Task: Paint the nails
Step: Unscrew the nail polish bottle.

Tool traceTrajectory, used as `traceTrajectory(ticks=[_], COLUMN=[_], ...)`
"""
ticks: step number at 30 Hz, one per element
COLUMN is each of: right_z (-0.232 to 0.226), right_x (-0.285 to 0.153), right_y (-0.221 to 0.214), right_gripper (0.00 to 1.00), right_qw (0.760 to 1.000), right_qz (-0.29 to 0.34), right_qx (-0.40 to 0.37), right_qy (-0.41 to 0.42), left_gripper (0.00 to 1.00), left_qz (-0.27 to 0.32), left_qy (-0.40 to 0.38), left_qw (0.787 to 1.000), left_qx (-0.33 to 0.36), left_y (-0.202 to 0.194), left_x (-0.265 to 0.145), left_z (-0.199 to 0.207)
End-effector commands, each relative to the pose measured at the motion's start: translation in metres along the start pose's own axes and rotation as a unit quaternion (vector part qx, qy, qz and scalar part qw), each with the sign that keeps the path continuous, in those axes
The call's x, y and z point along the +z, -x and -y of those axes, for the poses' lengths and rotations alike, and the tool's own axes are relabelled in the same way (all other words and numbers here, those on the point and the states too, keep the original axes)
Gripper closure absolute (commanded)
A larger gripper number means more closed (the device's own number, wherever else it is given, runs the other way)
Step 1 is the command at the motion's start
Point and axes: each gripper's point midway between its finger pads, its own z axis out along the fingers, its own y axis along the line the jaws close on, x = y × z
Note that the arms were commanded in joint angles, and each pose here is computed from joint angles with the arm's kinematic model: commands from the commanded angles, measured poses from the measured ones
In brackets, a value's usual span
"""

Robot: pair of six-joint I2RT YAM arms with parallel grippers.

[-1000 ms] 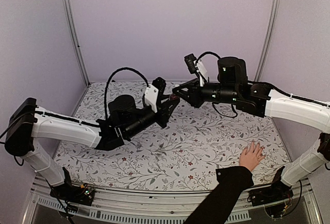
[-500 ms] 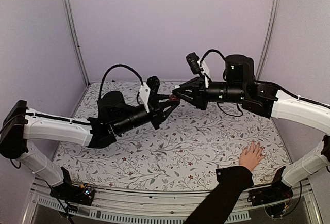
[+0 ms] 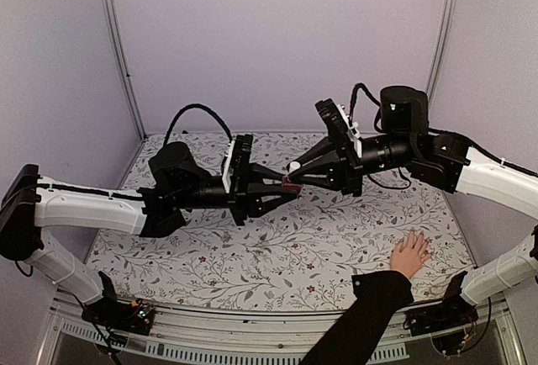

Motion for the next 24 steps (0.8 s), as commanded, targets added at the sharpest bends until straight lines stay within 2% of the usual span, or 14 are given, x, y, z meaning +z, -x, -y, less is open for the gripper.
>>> traceTrajectory(ticks=[1,8,13,16,18,19,21,24], right_z=[-0.028,-0.047,-0.049,-0.045,-0.041,-0.038,-0.032,-0.017], right_x=[0.005,0.002,0.002,0.000,-0.001,-0.002,-0.005,-0.009], right_y=[0.006,0.003,0.000,0.003,0.005,0.006,0.009,0.011], right_gripper=[1.00,1.00,1.00,0.95,0.87,0.79,0.58,0.40], right_qw=[0.995,0.988,0.987,0.990,0.992,0.994,0.996,0.999], right_qz=[0.015,0.016,0.011,0.012,0.014,0.014,0.017,0.023], right_qx=[-0.029,-0.037,-0.033,-0.035,-0.035,-0.034,-0.031,-0.030], right_qy=[0.093,0.149,0.159,0.138,0.119,0.106,0.078,0.025], left_gripper=[1.00,1.00,1.00,1.00,1.00,1.00,1.00,1.00], left_qz=[0.018,0.029,0.034,0.032,0.032,0.033,0.034,0.032], left_qy=[-0.174,-0.232,-0.236,-0.219,-0.205,-0.193,-0.167,-0.102], left_qw=[0.985,0.972,0.971,0.975,0.978,0.981,0.985,0.994], left_qx=[0.013,0.003,0.004,0.000,-0.002,-0.001,-0.001,-0.002], left_y=[0.009,0.016,0.018,0.015,0.014,0.014,0.012,0.010], left_x=[0.002,-0.005,-0.006,-0.006,-0.006,-0.006,-0.007,-0.006], left_z=[0.065,0.084,0.085,0.079,0.074,0.070,0.062,0.040])
